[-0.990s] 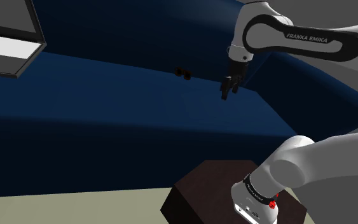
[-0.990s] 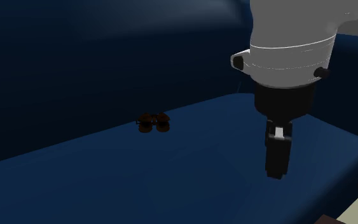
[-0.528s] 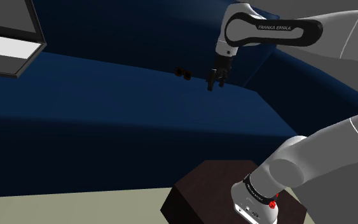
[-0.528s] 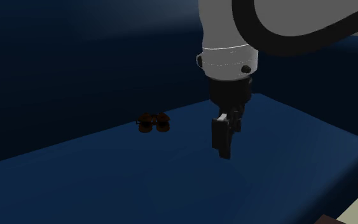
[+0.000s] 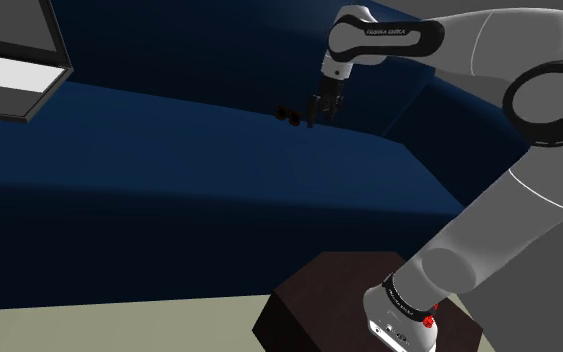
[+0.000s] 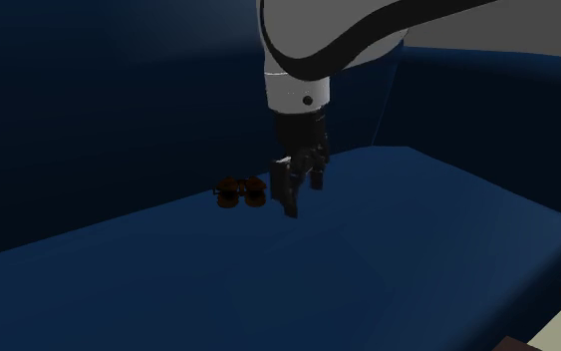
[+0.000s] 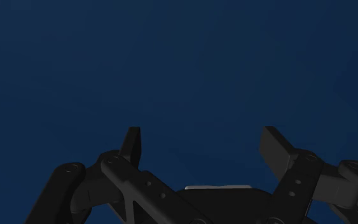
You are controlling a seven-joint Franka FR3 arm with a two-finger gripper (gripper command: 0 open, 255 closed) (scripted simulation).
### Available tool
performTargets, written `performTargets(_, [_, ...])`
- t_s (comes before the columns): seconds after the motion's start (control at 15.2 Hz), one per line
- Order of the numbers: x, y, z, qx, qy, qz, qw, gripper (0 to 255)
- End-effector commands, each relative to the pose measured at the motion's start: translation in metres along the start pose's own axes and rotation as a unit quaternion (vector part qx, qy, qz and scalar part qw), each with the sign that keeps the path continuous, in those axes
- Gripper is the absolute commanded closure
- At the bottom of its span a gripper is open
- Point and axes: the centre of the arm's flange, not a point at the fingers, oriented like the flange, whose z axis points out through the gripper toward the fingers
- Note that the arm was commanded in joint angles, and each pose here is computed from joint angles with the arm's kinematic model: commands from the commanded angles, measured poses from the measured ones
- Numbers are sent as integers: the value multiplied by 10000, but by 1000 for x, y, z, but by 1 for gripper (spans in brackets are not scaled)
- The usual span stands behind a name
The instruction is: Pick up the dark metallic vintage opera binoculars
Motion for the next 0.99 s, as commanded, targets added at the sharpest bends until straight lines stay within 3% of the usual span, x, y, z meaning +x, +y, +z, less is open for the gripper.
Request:
performTargets(0.0, [24, 6, 0, 88, 50, 54, 9999, 0])
performTargets(0.46, [109, 37, 3, 393, 208, 248, 9987, 0])
performTargets(0.92, [115, 39, 34, 401, 213, 254, 9986, 0])
